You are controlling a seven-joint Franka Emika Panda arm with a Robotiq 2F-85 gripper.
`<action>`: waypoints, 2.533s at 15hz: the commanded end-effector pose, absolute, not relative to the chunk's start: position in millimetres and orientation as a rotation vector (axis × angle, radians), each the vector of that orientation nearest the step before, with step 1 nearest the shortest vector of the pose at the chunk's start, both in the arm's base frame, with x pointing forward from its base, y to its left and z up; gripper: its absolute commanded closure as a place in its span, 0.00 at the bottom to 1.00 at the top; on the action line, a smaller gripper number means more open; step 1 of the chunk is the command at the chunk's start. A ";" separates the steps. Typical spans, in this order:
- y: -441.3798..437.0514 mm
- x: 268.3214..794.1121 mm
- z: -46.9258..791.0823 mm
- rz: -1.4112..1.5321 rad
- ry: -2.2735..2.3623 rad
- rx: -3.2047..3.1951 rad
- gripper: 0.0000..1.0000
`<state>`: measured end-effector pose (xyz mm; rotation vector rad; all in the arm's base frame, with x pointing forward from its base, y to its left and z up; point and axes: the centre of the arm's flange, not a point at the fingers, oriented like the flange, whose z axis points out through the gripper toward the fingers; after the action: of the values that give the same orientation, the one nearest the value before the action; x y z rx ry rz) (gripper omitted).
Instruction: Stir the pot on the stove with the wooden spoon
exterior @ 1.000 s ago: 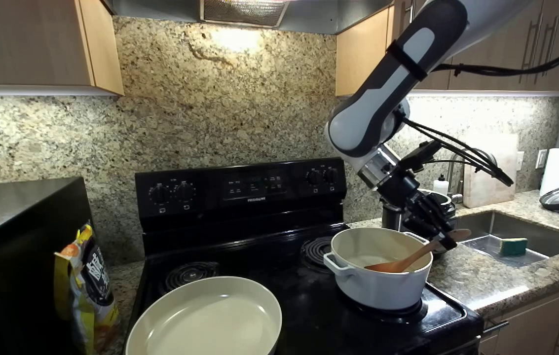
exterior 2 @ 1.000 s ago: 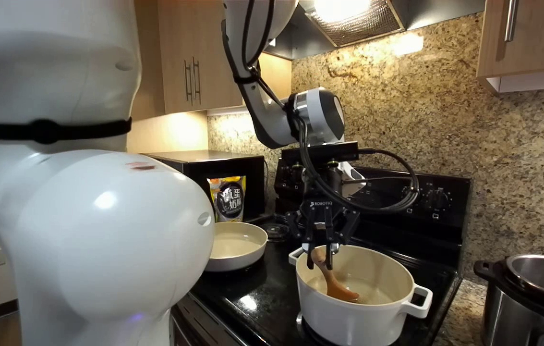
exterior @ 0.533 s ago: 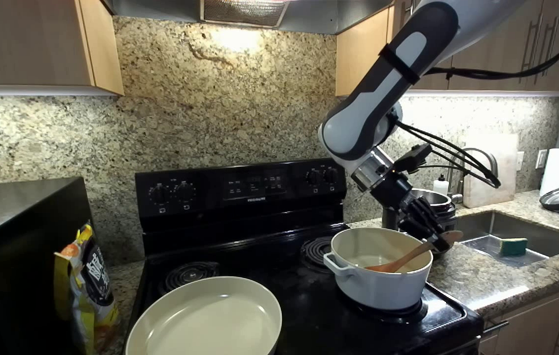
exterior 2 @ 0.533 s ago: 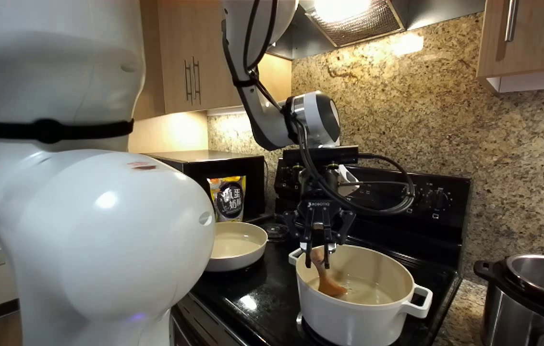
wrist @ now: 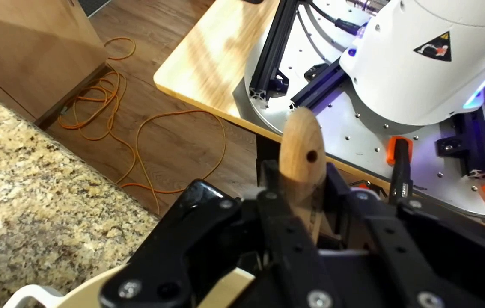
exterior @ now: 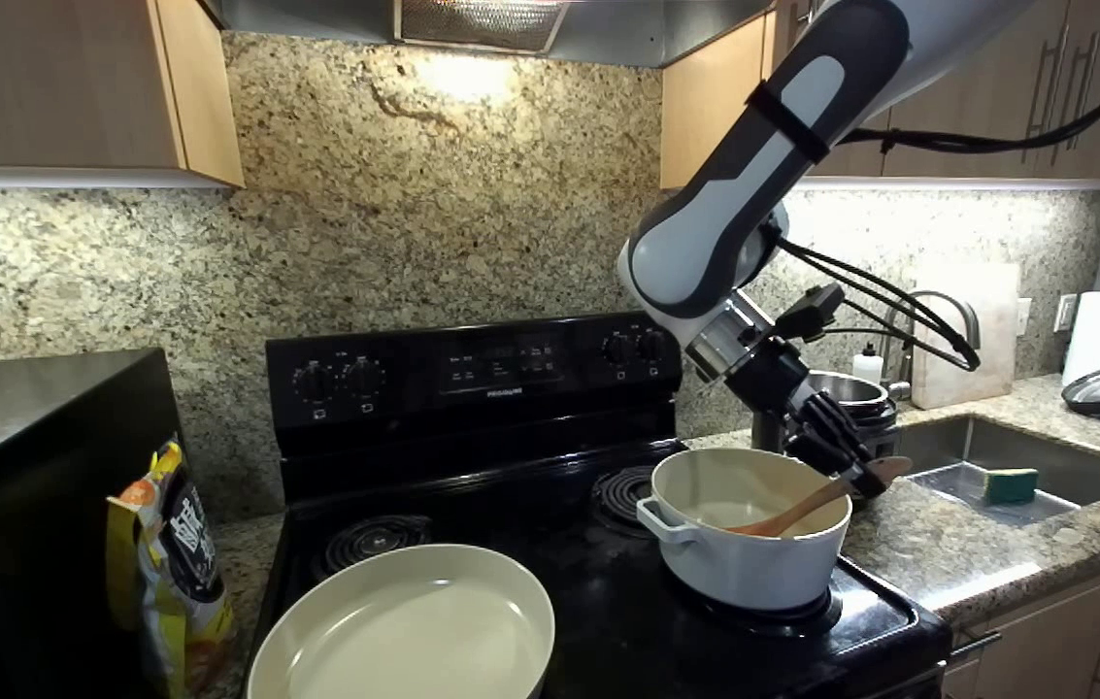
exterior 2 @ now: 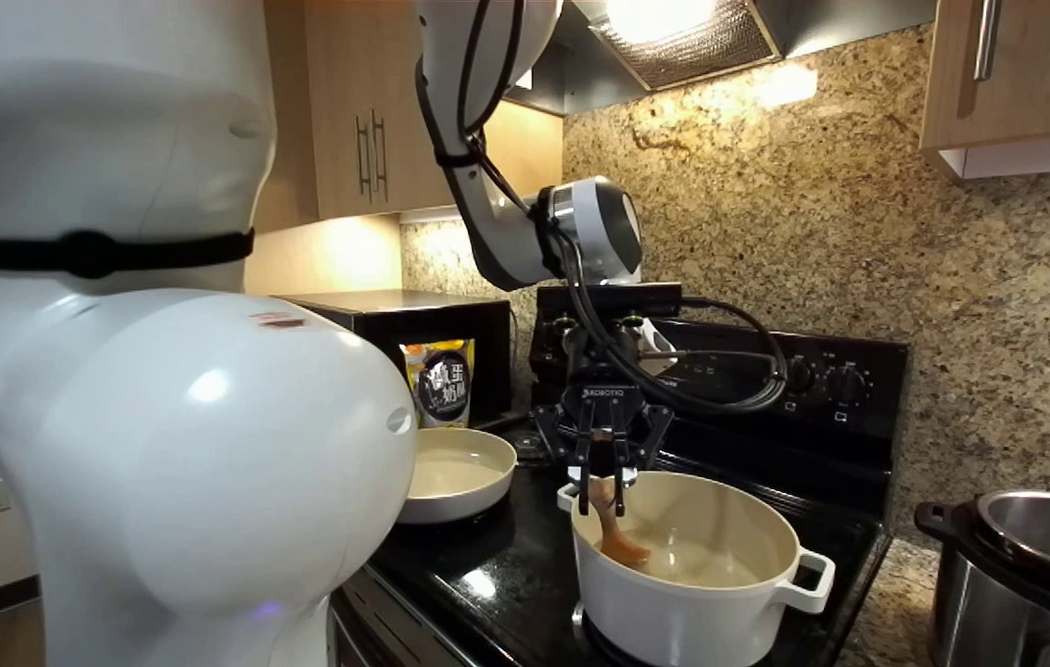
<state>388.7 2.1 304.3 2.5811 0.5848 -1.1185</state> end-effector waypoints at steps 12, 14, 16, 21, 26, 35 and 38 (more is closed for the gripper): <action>-55.6 392.2 319.5 -1.055 0.370 2.688 0.93; -57.1 396.7 314.1 -1.056 0.359 2.696 0.93; -54.7 402.1 308.6 -1.021 0.369 2.731 0.93; -42.2 417.6 302.3 -0.925 0.399 2.771 0.93; -25.5 417.6 295.0 -0.947 0.493 2.743 0.93; -24.7 400.2 305.1 -0.967 0.503 2.653 0.93; -33.3 398.2 315.3 -0.959 0.466 2.669 0.93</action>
<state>410.4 -24.0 298.4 2.6768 0.5145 -0.9776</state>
